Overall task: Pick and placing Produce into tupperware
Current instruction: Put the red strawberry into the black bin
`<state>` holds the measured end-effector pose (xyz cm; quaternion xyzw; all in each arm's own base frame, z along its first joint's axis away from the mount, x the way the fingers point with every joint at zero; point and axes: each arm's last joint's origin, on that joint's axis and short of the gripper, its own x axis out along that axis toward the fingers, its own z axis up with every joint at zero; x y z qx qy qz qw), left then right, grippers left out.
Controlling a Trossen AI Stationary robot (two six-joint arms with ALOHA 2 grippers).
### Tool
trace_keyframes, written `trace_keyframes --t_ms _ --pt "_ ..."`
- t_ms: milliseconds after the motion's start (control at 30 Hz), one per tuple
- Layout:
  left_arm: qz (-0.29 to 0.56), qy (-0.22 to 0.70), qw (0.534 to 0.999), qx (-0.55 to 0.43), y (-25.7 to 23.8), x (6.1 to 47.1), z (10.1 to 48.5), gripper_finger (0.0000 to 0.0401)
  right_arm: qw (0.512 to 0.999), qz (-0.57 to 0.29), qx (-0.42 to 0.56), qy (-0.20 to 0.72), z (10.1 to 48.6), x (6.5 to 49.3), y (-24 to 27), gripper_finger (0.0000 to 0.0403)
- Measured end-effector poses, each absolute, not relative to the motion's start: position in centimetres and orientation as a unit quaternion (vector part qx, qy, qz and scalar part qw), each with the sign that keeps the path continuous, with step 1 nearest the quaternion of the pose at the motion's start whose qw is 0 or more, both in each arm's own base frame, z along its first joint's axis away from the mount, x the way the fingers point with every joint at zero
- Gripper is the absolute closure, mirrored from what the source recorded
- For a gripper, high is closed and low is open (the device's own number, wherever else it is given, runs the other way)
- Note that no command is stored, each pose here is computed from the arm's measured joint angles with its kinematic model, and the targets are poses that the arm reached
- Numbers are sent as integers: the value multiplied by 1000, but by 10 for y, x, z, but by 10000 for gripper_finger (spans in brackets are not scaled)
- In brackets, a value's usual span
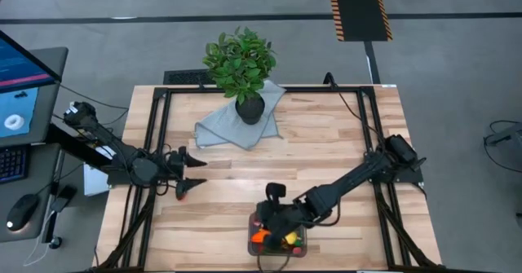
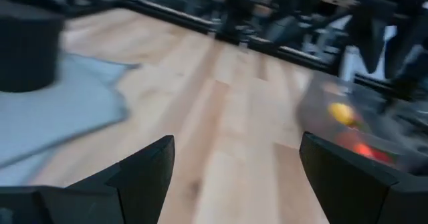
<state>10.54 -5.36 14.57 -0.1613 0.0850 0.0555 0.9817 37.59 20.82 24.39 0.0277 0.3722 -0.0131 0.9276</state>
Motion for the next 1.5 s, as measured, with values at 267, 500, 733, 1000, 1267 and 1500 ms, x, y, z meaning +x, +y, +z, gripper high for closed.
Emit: trace_keyframes --t_ms 267,500,733,1000,1267,1500 --pt "-153 84 975 -139 -68 108 179 92 937 15 -9 349 248 373 220 296" --pt "-189 121 963 -150 -71 108 202 92 939 10 -14 344 248 367 229 296" --pt "-129 93 970 -182 -68 109 207 92 942 -9 -54 331 248 351 248 296" --pt "-93 134 964 -209 -66 108 198 92 933 -115 -121 317 259 318 251 296" --pt "-45 116 972 -197 -63 109 199 92 969 96 -84 214 317 324 258 296" --pt "-8 120 967 -226 -61 109 196 92 961 147 -103 211 327 320 241 295"
